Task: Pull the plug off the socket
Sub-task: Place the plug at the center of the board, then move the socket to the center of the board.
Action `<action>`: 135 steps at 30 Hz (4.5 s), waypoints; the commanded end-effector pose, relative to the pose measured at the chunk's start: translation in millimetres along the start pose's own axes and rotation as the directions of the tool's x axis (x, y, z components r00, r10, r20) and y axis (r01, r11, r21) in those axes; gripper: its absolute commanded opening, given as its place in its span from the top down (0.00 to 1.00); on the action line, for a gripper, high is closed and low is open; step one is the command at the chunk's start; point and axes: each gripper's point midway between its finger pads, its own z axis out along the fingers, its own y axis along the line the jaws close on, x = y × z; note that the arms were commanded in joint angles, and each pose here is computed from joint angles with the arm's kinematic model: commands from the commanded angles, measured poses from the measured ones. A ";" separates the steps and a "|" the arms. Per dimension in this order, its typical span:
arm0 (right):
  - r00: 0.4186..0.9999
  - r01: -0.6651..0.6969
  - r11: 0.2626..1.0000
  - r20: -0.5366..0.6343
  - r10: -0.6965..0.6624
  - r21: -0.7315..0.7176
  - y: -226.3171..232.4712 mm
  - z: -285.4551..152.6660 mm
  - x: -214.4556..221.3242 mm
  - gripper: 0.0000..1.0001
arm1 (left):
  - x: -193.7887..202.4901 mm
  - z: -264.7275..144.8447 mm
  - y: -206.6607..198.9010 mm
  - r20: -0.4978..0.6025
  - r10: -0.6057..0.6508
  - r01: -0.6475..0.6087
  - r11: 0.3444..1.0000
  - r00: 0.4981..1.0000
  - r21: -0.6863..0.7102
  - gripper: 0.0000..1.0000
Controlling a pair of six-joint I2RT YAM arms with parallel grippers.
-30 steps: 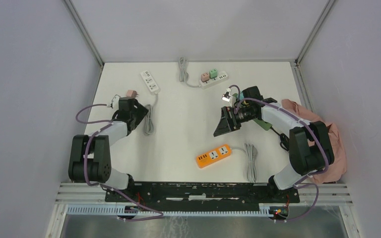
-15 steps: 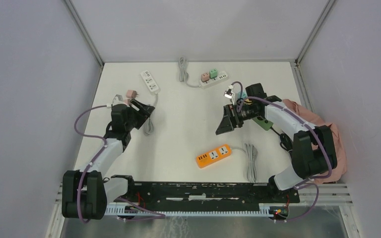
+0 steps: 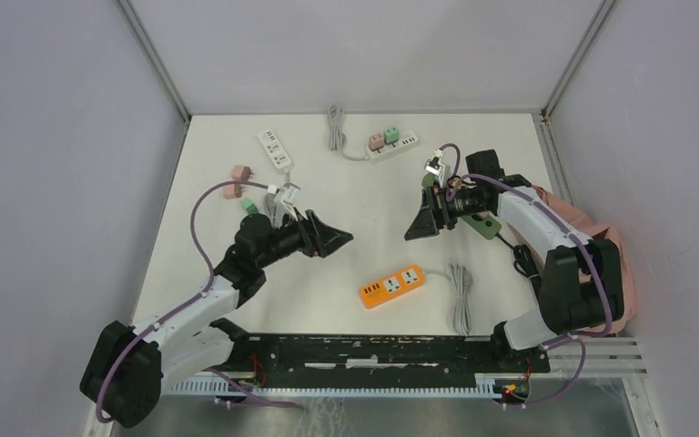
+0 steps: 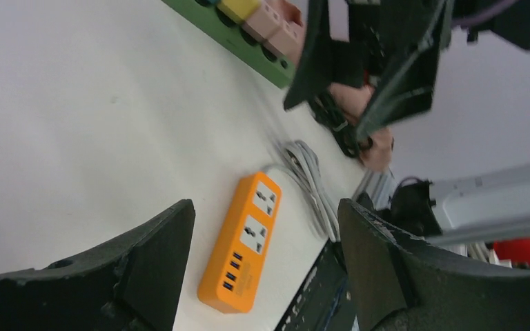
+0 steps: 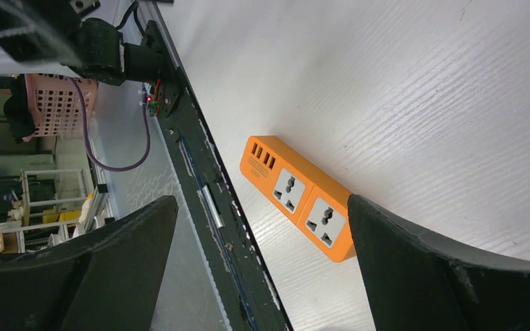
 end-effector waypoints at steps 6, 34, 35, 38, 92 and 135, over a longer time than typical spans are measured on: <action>0.988 0.138 0.990 0.067 -0.139 0.011 16.3 -18.3 -20.3 0.00 | 49.6 -8.0 -59.8 0.025 0.332 -0.327 0.912 0.943 0.248 0.15; 0.989 0.097 0.995 0.105 -0.100 0.039 2.5 -27.9 -24.8 0.00 | 157.4 43.5 -41.6 -0.319 0.782 -0.775 0.605 0.536 0.181 0.06; 0.989 0.096 0.995 0.106 -0.099 0.036 2.8 -27.6 -24.7 0.00 | 156.3 44.5 -44.0 -0.315 0.791 -0.781 0.594 0.525 0.190 0.05; 0.989 0.095 0.995 0.106 -0.099 0.042 1.9 -27.9 -25.1 0.00 | 154.8 48.7 -48.4 -0.304 0.821 -0.803 0.554 0.482 0.222 0.02; 0.985 0.104 0.994 0.131 -0.109 0.044 5.1 -33.8 -28.5 0.00 | -11.4 -25.8 157.4 -0.024 0.281 -0.195 0.602 0.959 -0.775 0.97; 0.964 0.207 0.960 0.129 -0.232 0.187 0.2 -55.5 -31.0 0.00 | -64.7 -19.9 135.7 0.133 -0.114 0.175 0.631 0.984 -0.756 0.01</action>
